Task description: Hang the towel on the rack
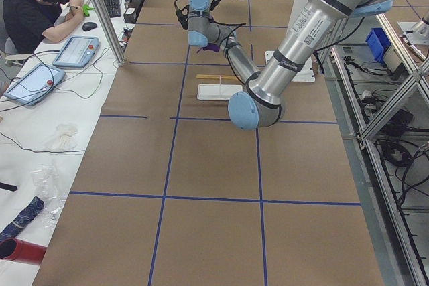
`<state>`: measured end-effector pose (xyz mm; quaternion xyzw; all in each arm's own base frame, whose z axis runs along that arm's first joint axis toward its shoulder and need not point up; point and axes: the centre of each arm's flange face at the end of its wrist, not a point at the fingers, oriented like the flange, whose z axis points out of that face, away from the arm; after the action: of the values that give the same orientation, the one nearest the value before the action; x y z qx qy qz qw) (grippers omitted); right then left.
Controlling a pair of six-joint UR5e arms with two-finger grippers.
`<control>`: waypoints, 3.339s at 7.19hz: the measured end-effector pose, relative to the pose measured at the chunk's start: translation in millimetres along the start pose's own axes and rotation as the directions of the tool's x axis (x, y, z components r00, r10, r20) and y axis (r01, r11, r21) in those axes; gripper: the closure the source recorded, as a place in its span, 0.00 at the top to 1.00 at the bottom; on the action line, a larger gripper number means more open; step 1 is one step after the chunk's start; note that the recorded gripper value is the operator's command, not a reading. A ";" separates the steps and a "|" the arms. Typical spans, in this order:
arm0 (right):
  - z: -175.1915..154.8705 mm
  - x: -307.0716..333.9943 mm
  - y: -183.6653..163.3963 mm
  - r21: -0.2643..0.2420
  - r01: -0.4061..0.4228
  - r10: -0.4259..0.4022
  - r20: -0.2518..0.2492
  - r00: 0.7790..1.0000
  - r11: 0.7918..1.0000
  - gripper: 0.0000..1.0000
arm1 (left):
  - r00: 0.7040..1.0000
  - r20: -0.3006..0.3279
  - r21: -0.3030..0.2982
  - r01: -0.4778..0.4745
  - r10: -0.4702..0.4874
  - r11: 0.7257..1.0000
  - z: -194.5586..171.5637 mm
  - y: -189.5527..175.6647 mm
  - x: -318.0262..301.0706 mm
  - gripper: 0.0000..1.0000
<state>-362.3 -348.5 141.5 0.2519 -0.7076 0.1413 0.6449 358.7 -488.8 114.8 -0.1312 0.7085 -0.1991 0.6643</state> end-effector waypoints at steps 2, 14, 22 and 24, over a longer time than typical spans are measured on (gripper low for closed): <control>-39.8 44.6 3.1 -0.038 0.012 -0.015 -0.081 0.997 0.999 1.00 | 1.000 -0.008 0.004 -0.003 0.003 1.000 -3.0 3.3 2.1 0.00; -234.0 266.9 -237.4 -0.512 0.166 -0.503 -0.639 0.582 0.843 1.00 | 0.974 0.156 0.637 -0.225 0.162 0.738 18.4 204.4 -47.8 0.00; -293.2 374.3 -281.1 -0.598 0.069 -0.502 -0.598 0.625 0.798 1.00 | 0.873 0.486 0.713 -0.416 0.030 0.565 -78.9 109.0 -196.5 0.00; -300.5 381.2 -285.5 -0.593 0.062 -0.490 -0.596 0.636 0.803 1.00 | 0.805 0.592 0.709 -0.494 -0.045 0.503 -47.6 61.9 -243.3 0.00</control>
<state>28.6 -495.1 519.4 0.1004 -0.3535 -0.0729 0.9272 336.4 -319.3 304.6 0.2517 0.3168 -0.3751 0.8340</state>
